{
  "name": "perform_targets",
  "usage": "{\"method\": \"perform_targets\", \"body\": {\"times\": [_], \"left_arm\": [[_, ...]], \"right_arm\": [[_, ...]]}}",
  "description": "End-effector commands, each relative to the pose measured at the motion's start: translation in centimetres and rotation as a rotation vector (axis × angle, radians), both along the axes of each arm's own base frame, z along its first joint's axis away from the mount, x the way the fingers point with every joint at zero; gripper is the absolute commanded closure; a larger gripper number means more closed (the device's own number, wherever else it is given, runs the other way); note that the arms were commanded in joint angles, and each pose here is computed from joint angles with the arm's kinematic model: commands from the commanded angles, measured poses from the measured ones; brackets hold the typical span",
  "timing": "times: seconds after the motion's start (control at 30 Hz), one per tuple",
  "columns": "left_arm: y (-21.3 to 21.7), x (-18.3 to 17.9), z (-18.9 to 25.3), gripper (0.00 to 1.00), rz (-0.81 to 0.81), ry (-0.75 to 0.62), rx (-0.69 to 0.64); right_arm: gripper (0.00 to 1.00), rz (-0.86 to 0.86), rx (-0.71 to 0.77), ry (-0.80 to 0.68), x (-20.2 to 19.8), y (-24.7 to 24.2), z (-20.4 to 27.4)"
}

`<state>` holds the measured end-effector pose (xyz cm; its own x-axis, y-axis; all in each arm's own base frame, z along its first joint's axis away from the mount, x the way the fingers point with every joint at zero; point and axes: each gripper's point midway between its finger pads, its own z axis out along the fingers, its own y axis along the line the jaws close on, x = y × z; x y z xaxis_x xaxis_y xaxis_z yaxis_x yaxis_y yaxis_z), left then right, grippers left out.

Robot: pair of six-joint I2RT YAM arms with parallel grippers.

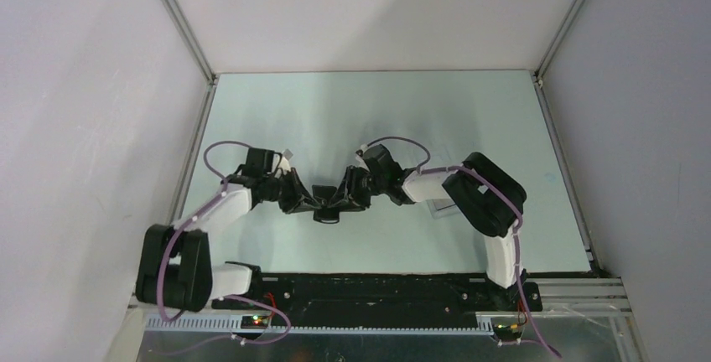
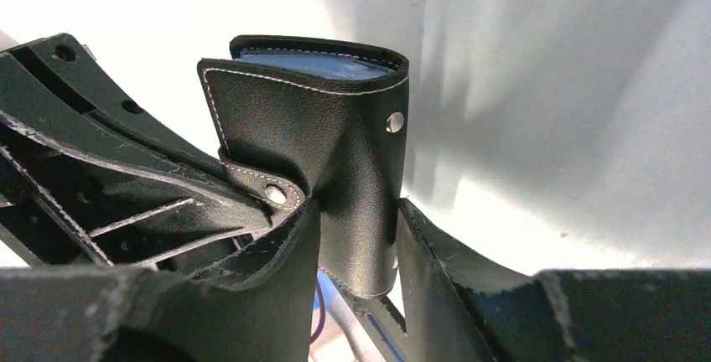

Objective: Put the credit cards into the card holder
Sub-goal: Pick up the card holder from the center of the board, then open the card holder.

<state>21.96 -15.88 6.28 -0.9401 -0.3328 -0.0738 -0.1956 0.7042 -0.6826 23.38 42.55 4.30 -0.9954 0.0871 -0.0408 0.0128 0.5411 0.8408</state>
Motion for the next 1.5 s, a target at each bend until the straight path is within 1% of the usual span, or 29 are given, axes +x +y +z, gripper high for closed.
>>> {"method": "perform_targets", "body": {"times": [0.0,0.1,0.17,0.2,0.23,0.27,0.3,0.33,0.4,0.47,0.6,0.73,0.77,0.8,0.83,0.93,0.97,1.0,1.13,1.17,1.23,1.27,1.3,1.33,1.37,1.4,1.43,1.47], "left_arm": [[-1.6,0.0,4.3,1.0,-0.029,-0.122,-0.111],[-1.7,0.2,7.1,1.0,-0.027,-0.221,-0.14],[-1.8,0.2,9.1,1.0,-0.027,-0.285,-0.162],[-1.9,0.1,9.9,1.0,-0.024,-0.304,-0.174],[-1.9,0.0,11.2,1.0,-0.025,-0.349,-0.185],[-2.0,0.0,11.9,1.0,-0.022,-0.364,-0.197],[-2.1,-0.2,13.2,1.0,-0.028,-0.405,-0.213],[-2.2,-0.4,13.9,1.0,-0.031,-0.418,-0.226],[-2.4,-0.9,16.7,1.0,-0.049,-0.491,-0.262],[-2.6,-1.3,18.0,1.0,-0.063,-0.521,-0.286],[-2.8,-2.5,22.7,1.0,-0.098,-0.648,-0.338],[-3.0,-3.8,25.8,1.0,-0.131,-0.722,-0.381],[-3.1,-4.0,26.1,1.0,-0.137,-0.724,-0.39],[-3.1,-4.2,26.5,1.0,-0.14,-0.734,-0.396],[-3.1,-4.3,26.7,1.0,-0.142,-0.733,-0.402],[-3.2,-4.6,26.7,1.0,-0.143,-0.726,-0.41],[-3.2,-4.6,26.6,1.0,-0.14,-0.721,-0.412],[-3.2,-4.6,26.5,1.0,-0.136,-0.721,-0.411],[-3.1,-4.7,26.4,1.0,-0.128,-0.724,-0.414],[-3.1,-4.7,26.4,1.0,-0.126,-0.723,-0.416],[-3.1,-4.7,26.3,1.0,-0.12,-0.717,-0.417],[-3.1,-4.6,26.2,1.0,-0.118,-0.715,-0.415],[-3.1,-4.5,26.0,1.0,-0.112,-0.712,-0.413],[-3.1,-4.5,26.0,0.99,-0.11,-0.711,-0.412],[-3.0,-4.4,25.8,0.91,-0.105,-0.708,-0.409],[-3.0,-4.4,25.6,0.84,-0.103,-0.706,-0.406],[-3.0,-4.2,25.4,0.62,-0.095,-0.703,-0.401],[-2.9,-4.1,25.2,0.49,-0.09,-0.702,-0.396]], "right_arm": [[0.58,0.021,0.195,-0.195,1.0,1.4,9.2],[0.54,0.03,0.209,-0.234,0.9,0.4,11.5],[0.47,0.029,0.216,-0.25,1.1,-0.6,12.8],[0.4,0.028,0.218,-0.25,1.4,-1.2,13.2],[0.37,0.023,0.231,-0.257,1.4,-1.7,14.3],[0.31,0.018,0.234,-0.243,1.7,-2.5,14.7],[0.29,0.002,0.256,-0.254,2.2,-3.4,16.1],[0.25,0.013,0.273,-0.254,2.0,-3.9,16.8],[0.21,0.012,0.323,-0.291,2.0,-5.2,19.8],[0.2,0.02,0.365,-0.316,1.8,-6.1,21.8],[0.2,0.061,0.473,-0.335,0.9,-6.4,25.0],[0.2,0.089,0.55,-0.325,0.2,-6.2,27.0],[0.2,0.107,0.578,-0.344,-0.1,-6.1,27.7],[0.2,0.115,0.593,-0.327,-0.4,-5.9,27.9],[0.21,0.133,0.624,-0.351,-0.7,-5.8,28.7],[0.21,0.159,0.686,-0.343,-1.6,-5.3,29.9],[0.22,0.172,0.718,-0.367,-1.8,-5.3,30.7],[0.22,0.179,0.731,-0.345,-2.1,-5.0,30.7],[0.27,0.221,0.74,-0.328,-2.8,-3.6,30.8],[0.3,0.224,0.732,-0.327,-2.7,-3.3,30.7],[0.41,0.226,0.719,-0.324,-2.9,-2.7,30.6],[0.53,0.222,0.71,-0.319,-2.9,-2.6,30.4],[0.59,0.223,0.711,-0.33,-2.9,-2.6,30.7],[0.73,0.216,0.7,-0.326,-2.8,-2.6,30.6],[0.8,0.211,0.694,-0.34,-2.7,-2.9,30.7],[0.93,0.196,0.676,-0.335,-2.6,-3.1,30.7],[0.98,0.188,0.66,-0.359,-2.4,-3.3,30.5],[1.0,0.165,0.629,-0.349,-2.3,-3.6,30.4]]}}
